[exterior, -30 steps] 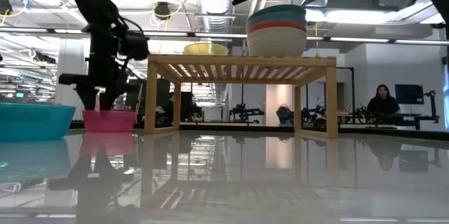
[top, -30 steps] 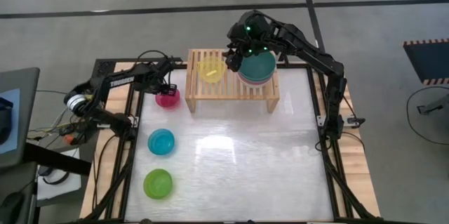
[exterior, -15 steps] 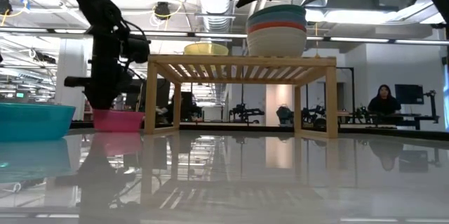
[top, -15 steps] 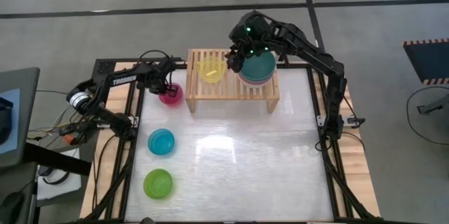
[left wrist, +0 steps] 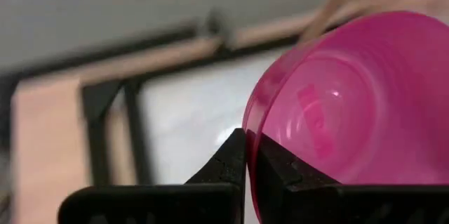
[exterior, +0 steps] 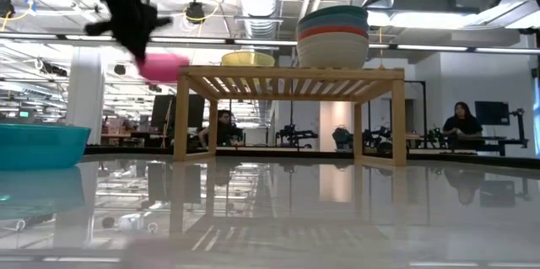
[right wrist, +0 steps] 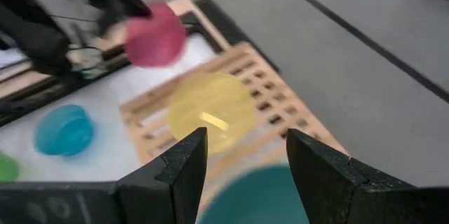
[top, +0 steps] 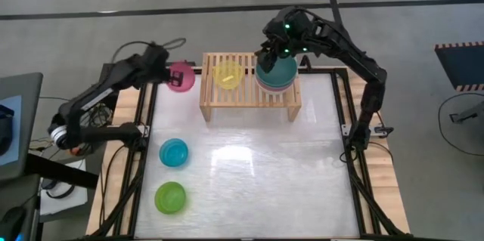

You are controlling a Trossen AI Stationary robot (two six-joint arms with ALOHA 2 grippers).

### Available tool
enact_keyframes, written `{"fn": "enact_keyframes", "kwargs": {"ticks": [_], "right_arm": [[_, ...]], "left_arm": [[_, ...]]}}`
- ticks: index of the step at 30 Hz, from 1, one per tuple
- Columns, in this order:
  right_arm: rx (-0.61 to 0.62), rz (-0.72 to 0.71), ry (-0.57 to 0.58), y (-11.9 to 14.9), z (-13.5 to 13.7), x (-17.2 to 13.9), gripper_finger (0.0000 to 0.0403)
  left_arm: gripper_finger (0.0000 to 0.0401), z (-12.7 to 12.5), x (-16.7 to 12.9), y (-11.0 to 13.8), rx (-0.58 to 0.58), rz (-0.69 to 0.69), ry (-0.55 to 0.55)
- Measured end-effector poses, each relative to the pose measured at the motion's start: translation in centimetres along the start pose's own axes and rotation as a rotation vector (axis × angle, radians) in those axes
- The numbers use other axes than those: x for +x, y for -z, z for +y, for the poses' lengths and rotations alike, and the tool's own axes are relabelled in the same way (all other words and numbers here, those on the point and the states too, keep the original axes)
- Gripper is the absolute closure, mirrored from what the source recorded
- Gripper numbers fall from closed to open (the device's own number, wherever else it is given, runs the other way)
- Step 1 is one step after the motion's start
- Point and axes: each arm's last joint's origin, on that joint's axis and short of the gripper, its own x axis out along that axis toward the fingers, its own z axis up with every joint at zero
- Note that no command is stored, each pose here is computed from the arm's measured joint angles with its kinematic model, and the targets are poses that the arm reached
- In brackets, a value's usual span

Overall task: Place and stack bowls onto a shelf
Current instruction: Stack the small red bowl on the small yellow bowl on the shelf

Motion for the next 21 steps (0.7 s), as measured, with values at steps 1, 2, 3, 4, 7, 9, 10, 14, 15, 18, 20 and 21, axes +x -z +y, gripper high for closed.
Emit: {"fn": "enact_keyframes", "kwargs": {"ticks": [1, 2, 3, 4, 7, 9, 10, 14, 15, 18, 20, 21], "right_arm": [[0.005, 0.008, 0.026, 0.2, -0.1, -0.5, 0.0182], [0.008, 0.015, 0.049, 0.3, -0.1, -0.9, 0.0182], [0.013, 0.016, 0.072, 0.5, -0.1, -1.3, 0.0182], [0.018, 0.017, 0.092, 0.6, -0.1, -1.7, 0.0182], [0.036, 0.001, 0.132, 0.8, -0.3, -3.4, 0.0182], [0.051, -0.021, 0.141, 0.8, -0.4, -4.4, 0.0182], [0.060, -0.031, 0.148, 0.9, -0.5, -4.8, 0.0182], [0.078, -0.039, 0.173, 1.0, -0.7, -5.6, 0.0182], [0.086, -0.035, 0.174, 1.1, -0.7, -5.7, 0.0182], [0.089, -0.007, 0.197, 1.4, -0.8, -5.9, 0.0182], [0.101, 0.027, 0.223, 1.8, -0.9, -5.9, 0.0182], [0.104, 0.044, 0.235, 2.0, -0.9, -5.8, 0.0182]], "left_arm": [[0.0401, -0.2, -1.1, -0.5, -0.002, -0.063, 0.048], [0.0401, -0.4, -2.2, -1.1, -0.008, -0.133, 0.095], [0.0401, -0.6, -3.1, -1.7, -0.014, -0.202, 0.140], [0.0401, -0.8, -3.9, -2.2, -0.017, -0.268, 0.177], [0.0401, -1.7, -5.2, -3.6, -0.007, -0.400, 0.269], [0.0401, -2.5, -5.1, -4.5, 0.017, -0.410, 0.323], [0.0401, -3.1, -4.8, -5.0, 0.029, -0.394, 0.341], [0.0401, -5.8, -3.2, -6.6, 0.072, -0.335, 0.372], [0.0401, -6.4, -2.9, -7.0, 0.080, -0.328, 0.376], [0.0401, -8.1, -2.5, -8.4, 0.094, -0.321, 0.409], [0.0401, -9.1, -2.4, -9.3, 0.118, -0.316, 0.435], [0.0401, -9.5, -2.2, -9.6, 0.134, -0.305, 0.431]]}}
